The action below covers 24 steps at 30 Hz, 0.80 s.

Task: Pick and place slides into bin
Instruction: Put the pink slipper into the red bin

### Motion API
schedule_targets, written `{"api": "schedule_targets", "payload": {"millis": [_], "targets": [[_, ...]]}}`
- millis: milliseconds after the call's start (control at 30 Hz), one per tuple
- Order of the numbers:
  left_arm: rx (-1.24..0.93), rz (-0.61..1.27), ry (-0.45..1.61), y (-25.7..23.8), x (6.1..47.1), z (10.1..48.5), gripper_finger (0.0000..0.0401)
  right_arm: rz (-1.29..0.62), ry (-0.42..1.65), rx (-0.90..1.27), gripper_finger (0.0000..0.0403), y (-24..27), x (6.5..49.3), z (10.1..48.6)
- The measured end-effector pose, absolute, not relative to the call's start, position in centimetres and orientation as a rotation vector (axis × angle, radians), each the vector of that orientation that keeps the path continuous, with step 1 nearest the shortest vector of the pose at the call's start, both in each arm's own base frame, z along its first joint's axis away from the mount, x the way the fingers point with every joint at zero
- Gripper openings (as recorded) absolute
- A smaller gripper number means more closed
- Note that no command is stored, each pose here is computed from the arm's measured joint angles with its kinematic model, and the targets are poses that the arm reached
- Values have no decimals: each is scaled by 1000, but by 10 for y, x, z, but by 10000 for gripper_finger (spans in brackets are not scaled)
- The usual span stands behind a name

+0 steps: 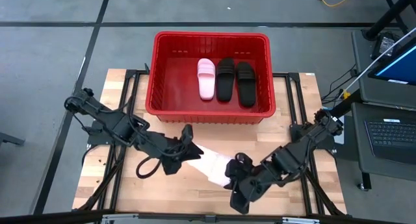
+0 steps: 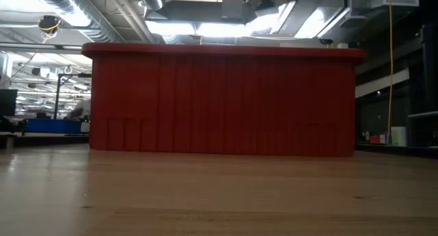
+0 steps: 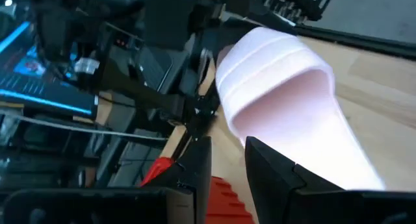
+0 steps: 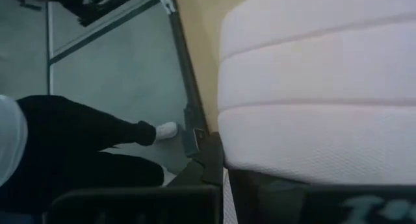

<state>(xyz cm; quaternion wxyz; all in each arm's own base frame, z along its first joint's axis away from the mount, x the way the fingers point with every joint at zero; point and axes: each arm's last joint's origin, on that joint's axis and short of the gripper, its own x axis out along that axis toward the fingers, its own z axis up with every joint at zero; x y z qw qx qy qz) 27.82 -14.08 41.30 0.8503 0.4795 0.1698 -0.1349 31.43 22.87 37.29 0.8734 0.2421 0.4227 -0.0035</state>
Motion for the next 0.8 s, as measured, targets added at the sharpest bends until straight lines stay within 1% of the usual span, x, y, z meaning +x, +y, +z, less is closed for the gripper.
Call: {"api": "schedule_targets", "payload": {"millis": [300, 533, 800], "targets": [[1045, -375, 323, -151, 274, 412, 88, 129, 834, 485, 11, 211, 336, 380], [1169, -409, 329, -153, 271, 409, 88, 172, 832, 496, 11, 202, 343, 381], [1244, -419, 344, -155, 278, 403, 88, 228, 741, 479, 11, 202, 350, 388]]}}
